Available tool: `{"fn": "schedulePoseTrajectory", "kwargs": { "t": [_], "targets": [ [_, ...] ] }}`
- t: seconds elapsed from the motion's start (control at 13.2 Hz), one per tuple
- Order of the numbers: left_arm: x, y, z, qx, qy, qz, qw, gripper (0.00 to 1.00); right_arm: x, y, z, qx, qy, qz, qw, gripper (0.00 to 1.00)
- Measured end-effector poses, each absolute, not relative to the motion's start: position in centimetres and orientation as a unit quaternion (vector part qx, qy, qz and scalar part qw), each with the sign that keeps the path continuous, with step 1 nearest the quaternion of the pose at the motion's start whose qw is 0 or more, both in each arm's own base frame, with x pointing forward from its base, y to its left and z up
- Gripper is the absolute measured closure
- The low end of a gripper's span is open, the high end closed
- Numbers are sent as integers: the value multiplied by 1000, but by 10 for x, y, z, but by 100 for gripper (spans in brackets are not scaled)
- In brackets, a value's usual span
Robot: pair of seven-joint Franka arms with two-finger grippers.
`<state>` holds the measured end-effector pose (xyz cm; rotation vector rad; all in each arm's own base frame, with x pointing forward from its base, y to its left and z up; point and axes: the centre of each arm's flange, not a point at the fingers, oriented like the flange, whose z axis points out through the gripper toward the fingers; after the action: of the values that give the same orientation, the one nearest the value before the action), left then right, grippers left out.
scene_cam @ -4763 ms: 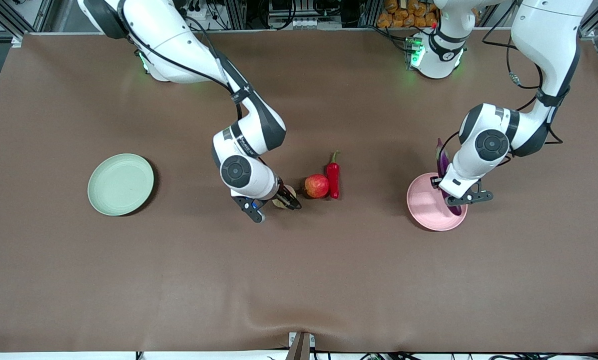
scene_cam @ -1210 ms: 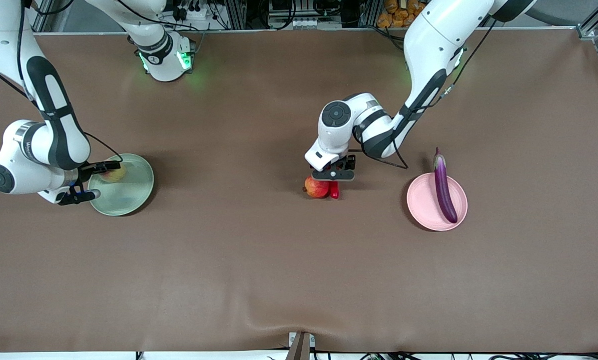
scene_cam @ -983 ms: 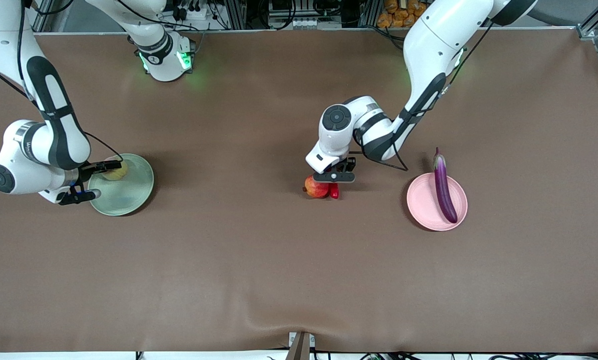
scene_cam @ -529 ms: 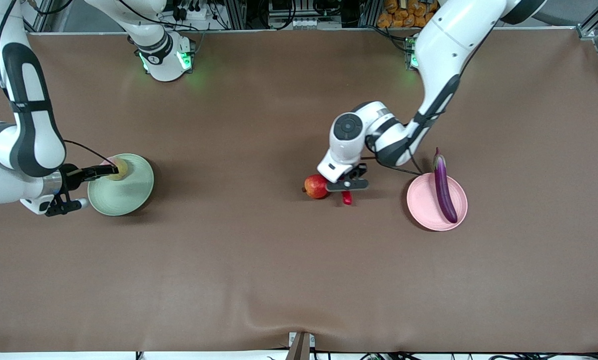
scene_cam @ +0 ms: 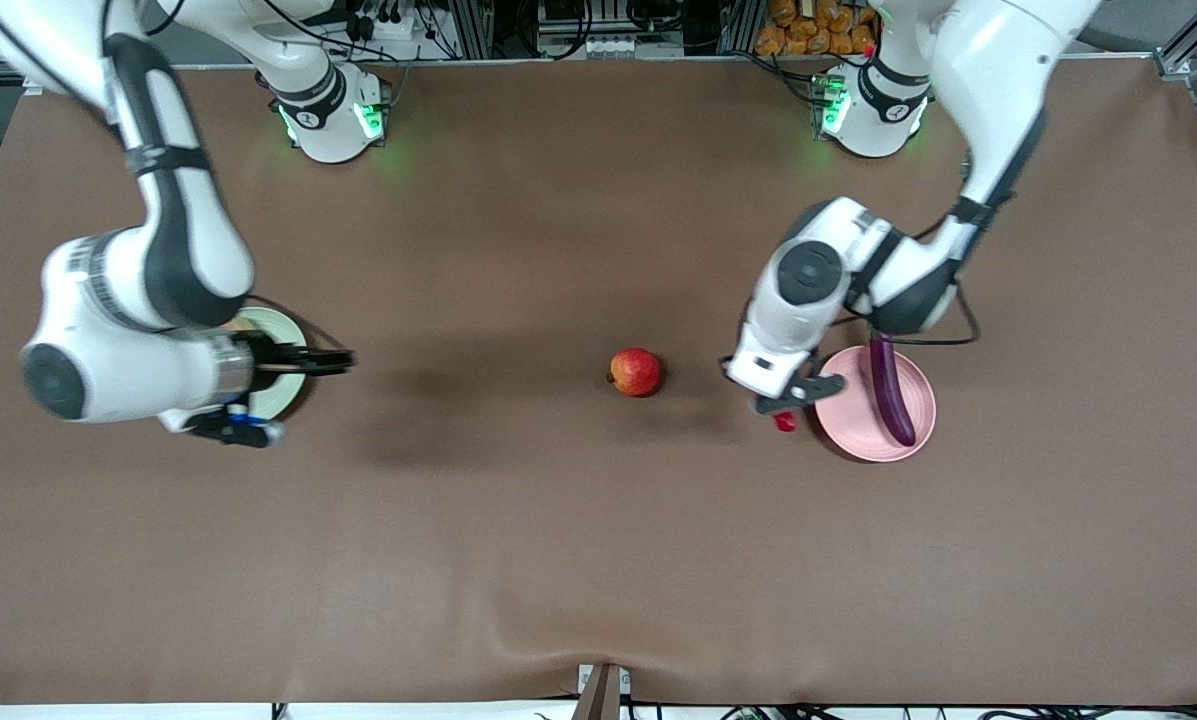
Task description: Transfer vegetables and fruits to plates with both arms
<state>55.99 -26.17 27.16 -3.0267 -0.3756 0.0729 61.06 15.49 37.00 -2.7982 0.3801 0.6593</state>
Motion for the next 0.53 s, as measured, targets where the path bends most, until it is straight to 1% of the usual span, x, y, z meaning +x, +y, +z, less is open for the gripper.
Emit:
{"fn": "schedulePoseTrajectory", "kwargs": {
  "t": [0.15,0.23,0.38,0.53],
  "targets": [
    [580,-200,267,-991,-115,39,48,57,609,211,370,-945,189,227,139,0],
    [586,-179,265,-992,-113,42,47,57,610,238,368,-941,215,224,137,0],
    [587,-164,259,-991,-115,50,47,57,613,289,360,-929,276,212,129,0],
    [584,-160,252,-990,-117,59,49,57,612,341,349,-910,347,186,130,0]
  ]
}}
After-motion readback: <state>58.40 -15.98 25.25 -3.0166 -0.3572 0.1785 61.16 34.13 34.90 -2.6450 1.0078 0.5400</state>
